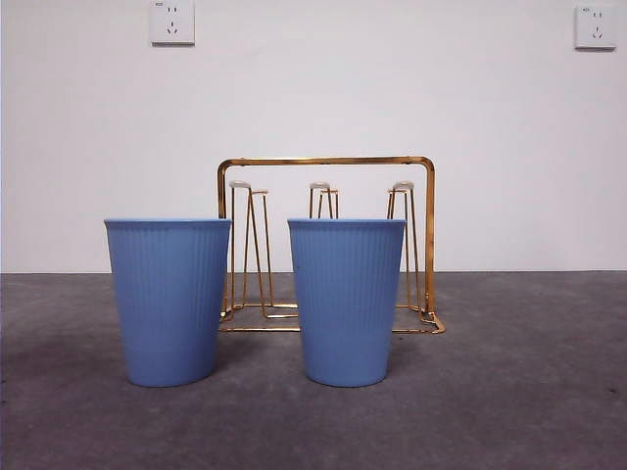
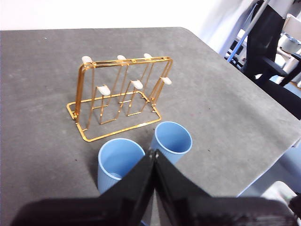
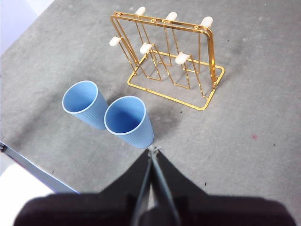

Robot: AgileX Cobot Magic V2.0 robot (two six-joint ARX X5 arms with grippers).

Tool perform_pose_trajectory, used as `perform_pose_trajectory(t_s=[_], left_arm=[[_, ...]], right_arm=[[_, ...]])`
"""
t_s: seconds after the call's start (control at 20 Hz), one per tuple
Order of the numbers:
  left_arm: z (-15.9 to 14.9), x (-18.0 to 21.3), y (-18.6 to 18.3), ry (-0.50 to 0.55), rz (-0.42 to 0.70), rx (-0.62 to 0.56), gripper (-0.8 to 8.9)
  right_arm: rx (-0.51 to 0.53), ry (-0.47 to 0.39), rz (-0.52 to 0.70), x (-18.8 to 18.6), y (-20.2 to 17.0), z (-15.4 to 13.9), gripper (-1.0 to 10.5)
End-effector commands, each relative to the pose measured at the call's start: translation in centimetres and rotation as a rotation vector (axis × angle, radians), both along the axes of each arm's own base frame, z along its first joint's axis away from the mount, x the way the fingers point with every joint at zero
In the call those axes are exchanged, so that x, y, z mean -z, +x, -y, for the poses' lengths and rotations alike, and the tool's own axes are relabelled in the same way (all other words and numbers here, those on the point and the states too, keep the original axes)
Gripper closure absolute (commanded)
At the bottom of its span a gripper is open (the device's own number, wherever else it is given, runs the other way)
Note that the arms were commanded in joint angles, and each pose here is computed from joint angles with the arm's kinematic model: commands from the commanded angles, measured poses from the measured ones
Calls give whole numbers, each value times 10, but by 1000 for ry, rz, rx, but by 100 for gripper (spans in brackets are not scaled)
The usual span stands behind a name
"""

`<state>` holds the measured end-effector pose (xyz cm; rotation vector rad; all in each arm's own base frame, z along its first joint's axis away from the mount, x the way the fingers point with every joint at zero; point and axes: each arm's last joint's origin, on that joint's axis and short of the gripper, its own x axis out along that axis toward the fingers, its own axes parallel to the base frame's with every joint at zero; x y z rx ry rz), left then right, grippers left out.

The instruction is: Pick up cup 1,put cup 1 in the cup rack,pick up cup 2,put cup 2 in the cup rack

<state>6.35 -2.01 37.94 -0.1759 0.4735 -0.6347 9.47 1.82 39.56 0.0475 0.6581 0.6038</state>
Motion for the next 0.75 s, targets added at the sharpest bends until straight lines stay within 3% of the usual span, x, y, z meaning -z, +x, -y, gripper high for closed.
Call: perform_pose_trajectory(t_s=[0.05,0.1,0.2,0.25,0.3,0.75], left_arm=[[1,-2,3,-4,-6,11,745],[1,-3,5,-13,-18,6,584],[1,-5,9,-25,-35,2,170],[1,-6,10,-33,-39,16,132],[2,-6,12,-48,-43,48,132],[15,-6,29,-151,-103,306,134]], right_arm=[[-10,-4,23,-2,-1,0,927],[-10,-3,23,-2,-1,0,837],[-2,6,15,-2,0,0,538],[9,18,-3,-2,3,0,384],[14,23,-10,-2,3,0,313],[-65,125,-172,10,54,-15,323]])
